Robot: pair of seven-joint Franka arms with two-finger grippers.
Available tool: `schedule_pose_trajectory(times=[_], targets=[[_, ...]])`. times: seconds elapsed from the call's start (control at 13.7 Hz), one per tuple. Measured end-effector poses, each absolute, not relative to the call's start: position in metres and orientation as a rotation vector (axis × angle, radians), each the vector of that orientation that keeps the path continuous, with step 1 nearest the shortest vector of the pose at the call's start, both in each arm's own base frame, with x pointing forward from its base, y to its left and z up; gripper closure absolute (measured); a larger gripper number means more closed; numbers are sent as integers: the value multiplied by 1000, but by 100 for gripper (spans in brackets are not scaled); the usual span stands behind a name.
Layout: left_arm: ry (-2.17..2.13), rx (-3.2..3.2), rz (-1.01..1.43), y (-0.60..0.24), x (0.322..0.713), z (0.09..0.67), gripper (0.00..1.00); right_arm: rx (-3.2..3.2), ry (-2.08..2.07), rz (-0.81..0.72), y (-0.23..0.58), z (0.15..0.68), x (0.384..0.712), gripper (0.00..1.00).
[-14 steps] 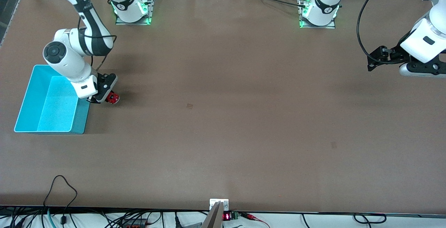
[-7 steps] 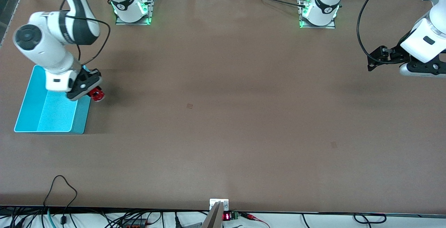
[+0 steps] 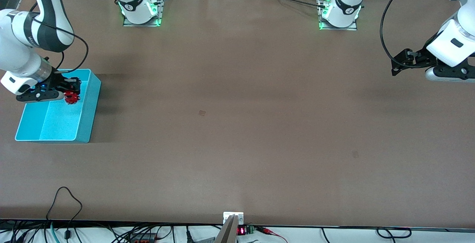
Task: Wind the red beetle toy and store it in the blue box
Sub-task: 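Lift the car with the right gripper and carry it over the box, then lower the car into the cyan box and open the right gripper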
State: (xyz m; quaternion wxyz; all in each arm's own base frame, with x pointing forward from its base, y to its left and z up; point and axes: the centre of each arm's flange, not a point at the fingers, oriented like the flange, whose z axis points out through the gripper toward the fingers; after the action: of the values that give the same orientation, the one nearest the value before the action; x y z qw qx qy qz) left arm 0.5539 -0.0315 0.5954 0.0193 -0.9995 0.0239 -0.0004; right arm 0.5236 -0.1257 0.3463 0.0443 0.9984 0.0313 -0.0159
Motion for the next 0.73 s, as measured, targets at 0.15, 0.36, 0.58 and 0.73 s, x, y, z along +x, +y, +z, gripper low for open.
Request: schedule_pose_trajectory(times=[0.15,0.36,0.58,0.73], targets=[[74,-3102,-1,-31,554,595,0,3052,-7,-99,-157,329,516,56],[74,-3102,0,-31,554,595,0,3047,-90,-168,-188,295,508,56],[74,-3102,0,-31,554,595,0,3043,-79,-206,-199,261,511,56],[74,-3102,1,-31,554,595,0,3043,-49,-237,-205,238,511,56]])
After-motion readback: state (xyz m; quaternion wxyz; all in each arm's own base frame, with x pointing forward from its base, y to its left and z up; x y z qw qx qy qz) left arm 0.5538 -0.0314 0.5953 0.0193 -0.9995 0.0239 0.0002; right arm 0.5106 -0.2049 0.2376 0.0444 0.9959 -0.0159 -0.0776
